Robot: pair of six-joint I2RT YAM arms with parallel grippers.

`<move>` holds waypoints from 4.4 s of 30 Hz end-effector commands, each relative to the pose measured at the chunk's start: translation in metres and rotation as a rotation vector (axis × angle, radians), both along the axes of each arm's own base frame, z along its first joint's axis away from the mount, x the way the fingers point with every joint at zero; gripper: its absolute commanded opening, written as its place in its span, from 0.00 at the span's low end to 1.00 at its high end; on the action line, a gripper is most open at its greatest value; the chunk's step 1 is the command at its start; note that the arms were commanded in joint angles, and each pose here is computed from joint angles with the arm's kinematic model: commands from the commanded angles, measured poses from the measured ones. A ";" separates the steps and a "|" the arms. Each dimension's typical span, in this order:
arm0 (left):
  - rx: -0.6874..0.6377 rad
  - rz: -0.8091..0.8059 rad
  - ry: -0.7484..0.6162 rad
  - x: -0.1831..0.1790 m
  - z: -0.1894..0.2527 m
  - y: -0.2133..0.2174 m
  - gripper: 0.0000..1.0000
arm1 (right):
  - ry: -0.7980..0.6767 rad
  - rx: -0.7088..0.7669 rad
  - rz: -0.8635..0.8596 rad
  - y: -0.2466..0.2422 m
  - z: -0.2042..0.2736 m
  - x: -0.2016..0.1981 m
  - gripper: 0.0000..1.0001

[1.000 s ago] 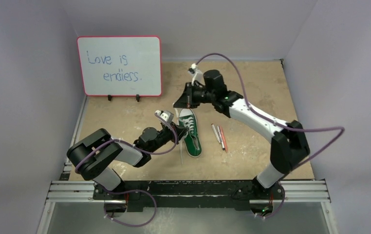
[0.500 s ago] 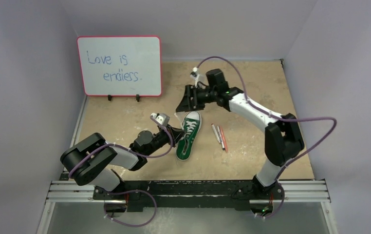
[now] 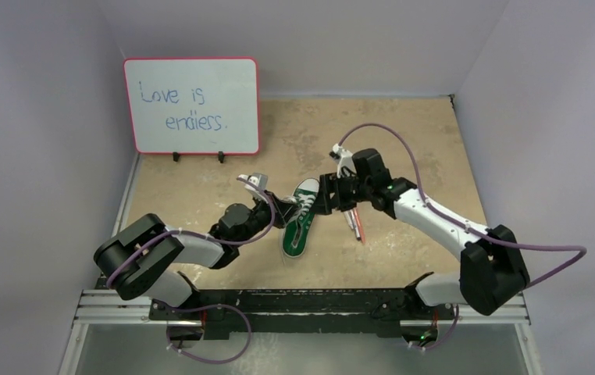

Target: Tie the shoes

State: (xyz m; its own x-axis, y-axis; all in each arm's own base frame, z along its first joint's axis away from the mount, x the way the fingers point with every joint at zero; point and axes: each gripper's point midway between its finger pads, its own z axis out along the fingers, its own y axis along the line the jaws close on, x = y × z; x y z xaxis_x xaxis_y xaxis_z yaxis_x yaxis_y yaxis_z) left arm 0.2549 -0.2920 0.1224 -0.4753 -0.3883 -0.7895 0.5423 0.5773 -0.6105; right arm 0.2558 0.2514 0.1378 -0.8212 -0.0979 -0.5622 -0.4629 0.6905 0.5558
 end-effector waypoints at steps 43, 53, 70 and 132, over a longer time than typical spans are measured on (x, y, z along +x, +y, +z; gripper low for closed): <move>-0.133 0.092 0.274 0.017 0.027 -0.016 0.00 | -0.003 0.220 -0.060 0.058 -0.024 -0.013 0.34; -0.152 0.065 0.278 0.013 0.030 -0.020 0.00 | 0.000 0.243 -0.164 0.058 -0.027 0.002 0.29; -0.132 0.134 0.259 0.019 0.027 -0.007 0.00 | -0.008 -0.265 -0.344 -0.037 -0.035 -0.012 0.00; -0.095 0.122 0.286 0.016 0.038 -0.009 0.00 | -0.080 0.124 -0.163 0.019 -0.032 -0.018 0.63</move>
